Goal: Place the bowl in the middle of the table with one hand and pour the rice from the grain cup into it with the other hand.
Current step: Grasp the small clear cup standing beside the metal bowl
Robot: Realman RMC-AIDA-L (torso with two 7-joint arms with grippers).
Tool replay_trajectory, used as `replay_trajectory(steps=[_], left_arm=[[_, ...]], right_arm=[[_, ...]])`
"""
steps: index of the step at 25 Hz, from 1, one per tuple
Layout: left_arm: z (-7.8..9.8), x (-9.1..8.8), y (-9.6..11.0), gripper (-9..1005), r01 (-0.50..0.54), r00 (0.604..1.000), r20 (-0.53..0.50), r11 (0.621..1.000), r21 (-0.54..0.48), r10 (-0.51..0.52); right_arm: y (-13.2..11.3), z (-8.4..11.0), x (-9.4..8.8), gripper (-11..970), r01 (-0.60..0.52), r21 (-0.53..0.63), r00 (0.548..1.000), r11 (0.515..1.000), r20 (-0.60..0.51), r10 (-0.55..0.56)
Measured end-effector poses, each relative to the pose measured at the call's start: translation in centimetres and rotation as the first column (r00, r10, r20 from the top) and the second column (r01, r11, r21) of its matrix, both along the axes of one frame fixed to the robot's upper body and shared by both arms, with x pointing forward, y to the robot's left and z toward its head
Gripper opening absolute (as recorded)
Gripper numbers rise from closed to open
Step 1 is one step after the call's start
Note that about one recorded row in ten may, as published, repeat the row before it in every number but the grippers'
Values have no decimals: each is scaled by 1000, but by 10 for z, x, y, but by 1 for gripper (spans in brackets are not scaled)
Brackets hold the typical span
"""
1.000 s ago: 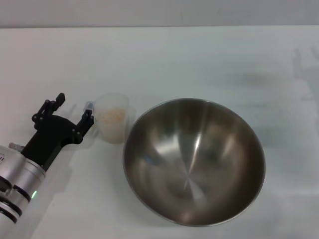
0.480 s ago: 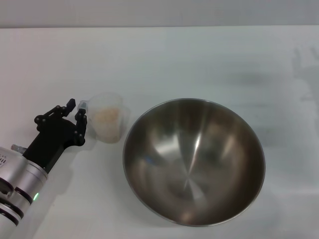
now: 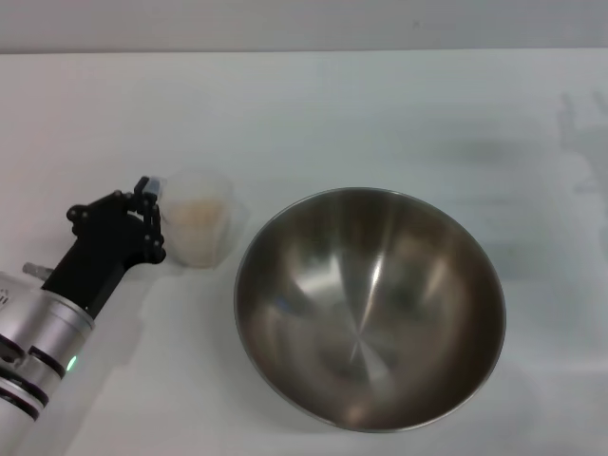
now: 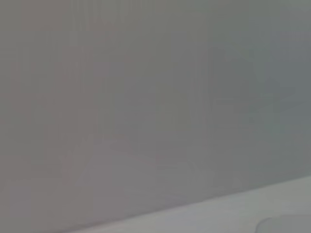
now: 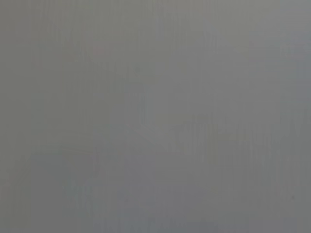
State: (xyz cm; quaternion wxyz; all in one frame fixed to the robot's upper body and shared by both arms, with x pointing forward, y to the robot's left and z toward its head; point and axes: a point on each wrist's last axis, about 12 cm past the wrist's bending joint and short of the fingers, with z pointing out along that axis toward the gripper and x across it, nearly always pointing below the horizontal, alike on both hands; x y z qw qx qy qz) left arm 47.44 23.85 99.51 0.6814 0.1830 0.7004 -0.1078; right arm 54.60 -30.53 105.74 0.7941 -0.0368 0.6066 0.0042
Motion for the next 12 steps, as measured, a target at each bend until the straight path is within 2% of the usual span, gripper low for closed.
replay_trajectory(steps=[3,6,7,8,9,12], left_arm=[[8,3,-2,45,8,997,73,1000,8,-9],[19,4,-5,24,14,981,193,998,60,-25],[23,4,-7,24,12,970,240,996,89,-33],[31,4,-10,24,3,943,329,989,146,-51],[31,4,-10,24,3,943,329,989,146,-51],[42,5,-16,25,-19,888,450,971,238,-93]], right_arm=[[-1,0,0,424,1,-3,1000,1000,0,-1],[-1,0,0,424,1,-5,1000,1000,3,-1],[-1,1,0,424,2,-5,1000,1000,4,-2],[-2,1,0,424,3,-5,1000,1000,5,-3],[-2,1,0,424,5,-4,1000,1000,5,-5],[-2,2,2,424,8,-4,1000,1000,6,-8]])
